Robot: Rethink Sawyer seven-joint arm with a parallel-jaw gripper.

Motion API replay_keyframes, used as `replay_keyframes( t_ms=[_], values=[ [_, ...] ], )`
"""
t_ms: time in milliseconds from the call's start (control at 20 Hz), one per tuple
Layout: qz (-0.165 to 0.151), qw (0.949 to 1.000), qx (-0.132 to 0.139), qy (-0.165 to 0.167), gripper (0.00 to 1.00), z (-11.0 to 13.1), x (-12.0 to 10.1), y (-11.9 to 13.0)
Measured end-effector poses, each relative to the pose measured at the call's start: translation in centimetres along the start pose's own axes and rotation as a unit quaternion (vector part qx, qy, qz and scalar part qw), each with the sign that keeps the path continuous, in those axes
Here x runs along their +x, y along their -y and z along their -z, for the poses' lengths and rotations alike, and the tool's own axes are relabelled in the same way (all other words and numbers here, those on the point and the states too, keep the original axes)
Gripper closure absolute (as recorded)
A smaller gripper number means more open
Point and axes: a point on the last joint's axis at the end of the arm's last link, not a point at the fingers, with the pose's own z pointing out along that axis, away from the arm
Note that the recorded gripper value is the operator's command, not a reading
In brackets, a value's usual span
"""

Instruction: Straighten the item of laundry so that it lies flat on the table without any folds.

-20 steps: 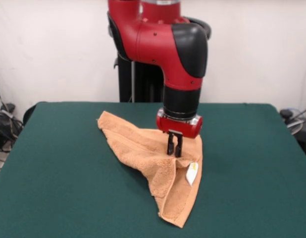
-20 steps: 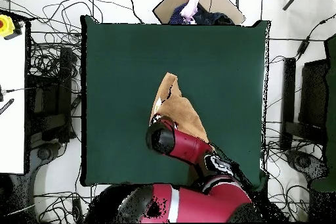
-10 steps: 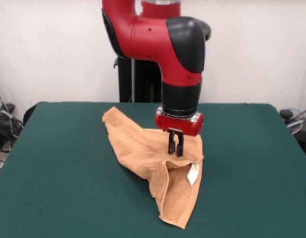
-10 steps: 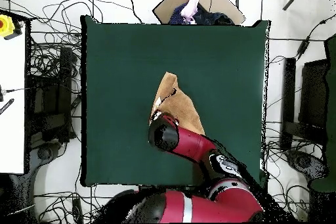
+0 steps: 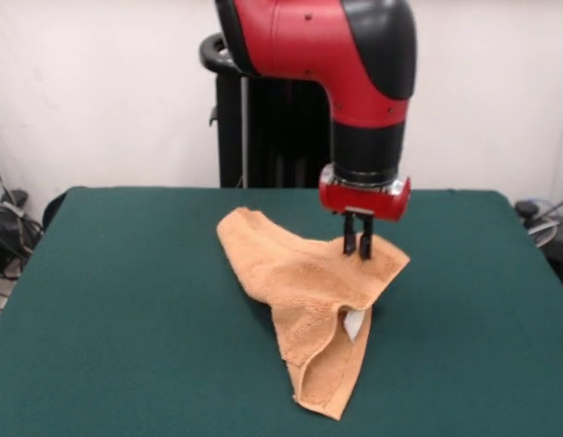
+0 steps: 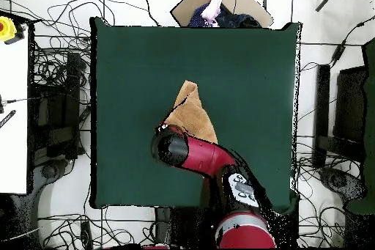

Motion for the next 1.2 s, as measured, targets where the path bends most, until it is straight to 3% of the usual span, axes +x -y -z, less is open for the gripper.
replay_keyframes(
  t_ms=[350,750,1000,1200],
  values=[
    [0.004,0.9995,-0.002,-0.032,1.0,2.3,-0.8,-0.6],
    [-0.004,0.9993,-0.006,-0.036,1.0,4.6,-4.6,-0.2],
    [-0.005,1.0,-0.002,-0.007,1.0,5.3,-8.1,1.9],
    [-0.015,0.9998,0.006,0.012,1.0,5.6,-11.1,5.6]
  ],
)
